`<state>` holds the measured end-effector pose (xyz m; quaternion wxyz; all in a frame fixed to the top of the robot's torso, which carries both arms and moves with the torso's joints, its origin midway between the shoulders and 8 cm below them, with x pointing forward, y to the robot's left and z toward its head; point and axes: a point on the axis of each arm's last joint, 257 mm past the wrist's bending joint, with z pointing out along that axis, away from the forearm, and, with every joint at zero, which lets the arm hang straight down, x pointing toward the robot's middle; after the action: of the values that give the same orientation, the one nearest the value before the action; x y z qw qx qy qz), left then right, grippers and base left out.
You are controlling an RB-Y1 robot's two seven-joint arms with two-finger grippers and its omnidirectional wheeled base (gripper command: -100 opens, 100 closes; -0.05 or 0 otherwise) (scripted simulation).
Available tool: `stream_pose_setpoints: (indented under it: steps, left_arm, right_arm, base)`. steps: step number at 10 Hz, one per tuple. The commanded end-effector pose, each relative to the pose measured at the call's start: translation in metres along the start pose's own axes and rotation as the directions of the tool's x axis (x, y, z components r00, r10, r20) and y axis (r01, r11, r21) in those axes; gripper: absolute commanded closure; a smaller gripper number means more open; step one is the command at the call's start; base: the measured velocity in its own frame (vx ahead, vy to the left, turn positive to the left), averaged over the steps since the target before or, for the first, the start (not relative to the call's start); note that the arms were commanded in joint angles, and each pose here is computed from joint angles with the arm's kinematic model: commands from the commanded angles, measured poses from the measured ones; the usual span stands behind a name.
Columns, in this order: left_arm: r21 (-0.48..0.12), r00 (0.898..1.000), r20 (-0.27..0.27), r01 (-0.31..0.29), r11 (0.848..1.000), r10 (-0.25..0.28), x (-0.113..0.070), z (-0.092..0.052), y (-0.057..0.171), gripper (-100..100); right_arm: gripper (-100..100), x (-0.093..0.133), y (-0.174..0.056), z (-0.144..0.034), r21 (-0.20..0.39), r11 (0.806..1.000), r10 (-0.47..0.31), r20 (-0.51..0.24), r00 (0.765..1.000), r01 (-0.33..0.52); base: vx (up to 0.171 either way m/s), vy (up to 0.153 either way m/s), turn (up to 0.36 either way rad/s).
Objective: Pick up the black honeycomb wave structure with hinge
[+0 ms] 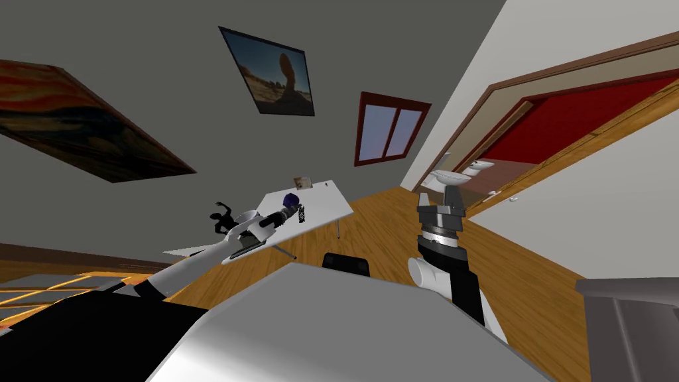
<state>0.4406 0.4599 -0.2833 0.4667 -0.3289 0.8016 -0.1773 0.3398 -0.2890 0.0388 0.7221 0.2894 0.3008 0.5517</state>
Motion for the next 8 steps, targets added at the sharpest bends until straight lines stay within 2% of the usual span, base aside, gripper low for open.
stream_pose_setpoints:
  steps: [1, 3, 4, 6, 7, 8]
  left_arm:
    - [-0.082, 1.000, -0.016, -0.015, 0.997, 0.014, 0.001, -0.006, 0.032, -100]
    - [-0.208, 0.999, -0.041, -0.037, 0.977, 0.029, 0.004, -0.017, 0.084, -100]
    - [-0.208, 0.999, -0.041, -0.037, 0.977, 0.029, 0.004, -0.017, 0.084, -100]
    - [-0.314, 0.997, -0.063, -0.055, 0.948, 0.038, 0.008, -0.032, 0.128, -100]
    - [-0.314, 0.997, -0.063, -0.055, 0.948, 0.038, 0.008, -0.032, 0.128, -100]
    - [-0.359, 0.997, -0.072, -0.063, 0.931, 0.040, 0.010, -0.039, 0.147, -100]
  right_arm:
    - [0, 0.000, 0.000, 0.000, 0.000, 1.000, 0.000, 0.000, 1.000, 0.000]
    - [0, 0.000, 0.000, 0.000, 0.000, 1.000, 0.000, 0.000, 1.000, 0.000]
    - [0, 0.000, 0.000, 0.000, 0.000, 1.000, 0.000, 0.000, 1.000, 0.000]
    - [0, 0.000, 0.000, 0.000, 0.000, 1.000, 0.000, 0.000, 1.000, 0.000]
    - [0, 0.000, 0.000, 0.000, 0.000, 1.000, 0.000, 0.000, 1.000, 0.000]
    - [0, 0.000, 0.000, 0.000, 0.000, 1.000, 0.000, 0.000, 1.000, 0.000]
  base:
    - [0.044, -0.024, -0.134]
    - [0.063, -0.038, -0.236]
    - [0.050, -0.033, -0.061]
    - [0.054, -0.039, -0.161]
    - [0.049, -0.025, -0.058]
    - [0.056, -0.021, -0.110]
